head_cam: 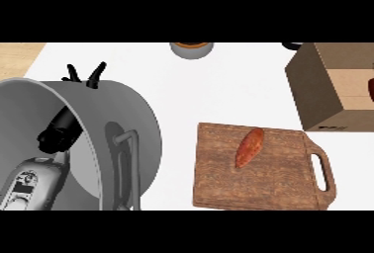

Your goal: Pick the bell pepper from the cutting board and place it in the cardboard box

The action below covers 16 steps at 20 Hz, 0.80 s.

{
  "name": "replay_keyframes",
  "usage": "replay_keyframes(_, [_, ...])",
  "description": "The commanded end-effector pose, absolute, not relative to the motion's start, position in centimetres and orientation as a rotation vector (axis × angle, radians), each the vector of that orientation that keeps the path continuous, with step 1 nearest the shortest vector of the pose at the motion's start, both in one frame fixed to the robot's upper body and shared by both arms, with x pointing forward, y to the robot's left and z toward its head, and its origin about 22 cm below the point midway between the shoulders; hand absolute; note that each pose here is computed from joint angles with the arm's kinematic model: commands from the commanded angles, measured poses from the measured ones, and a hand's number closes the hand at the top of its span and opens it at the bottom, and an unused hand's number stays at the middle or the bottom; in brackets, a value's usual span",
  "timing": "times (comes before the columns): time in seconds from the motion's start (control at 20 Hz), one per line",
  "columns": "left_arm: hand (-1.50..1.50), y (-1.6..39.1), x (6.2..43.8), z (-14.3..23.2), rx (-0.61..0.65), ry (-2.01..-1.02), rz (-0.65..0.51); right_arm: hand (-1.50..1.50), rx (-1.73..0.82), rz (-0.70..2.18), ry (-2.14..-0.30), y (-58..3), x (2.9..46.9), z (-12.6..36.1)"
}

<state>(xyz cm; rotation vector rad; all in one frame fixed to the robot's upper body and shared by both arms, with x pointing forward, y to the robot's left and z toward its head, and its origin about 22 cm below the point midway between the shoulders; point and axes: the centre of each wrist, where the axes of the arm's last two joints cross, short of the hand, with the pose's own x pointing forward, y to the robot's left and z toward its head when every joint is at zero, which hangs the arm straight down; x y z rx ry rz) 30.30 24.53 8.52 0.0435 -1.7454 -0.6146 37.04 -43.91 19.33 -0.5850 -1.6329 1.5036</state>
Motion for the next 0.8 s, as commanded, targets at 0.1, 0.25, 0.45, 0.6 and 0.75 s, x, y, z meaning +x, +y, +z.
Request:
replay_keyframes(0.1, [0.0,23.1,30.2,7.6,0.029,-1.785,-0.597,1.5,-0.564,1.669,-1.404,-45.3,37.9,17.7])
replay_keyframes(0.25, [0.0,23.0,30.5,8.4,0.034,-1.792,-0.586,-1.5,-0.424,1.75,-1.356,-45.4,38.0,17.5])
replay_keyframes(0.45, [0.0,24.2,30.3,8.1,0.026,-1.796,-0.594,-1.5,-0.306,1.73,-1.471,-45.9,38.0,16.3])
replay_keyframes(0.6, [0.0,24.6,30.3,8.6,0.022,-1.788,-0.603,-1.5,-0.18,1.583,-1.669,-44.6,39.1,16.5])
replay_keyframes(0.75, [0.0,24.2,30.3,8.6,0.032,-1.766,-0.589,-1.5,0.006,1.242,-1.85,-43.6,39.6,14.8])
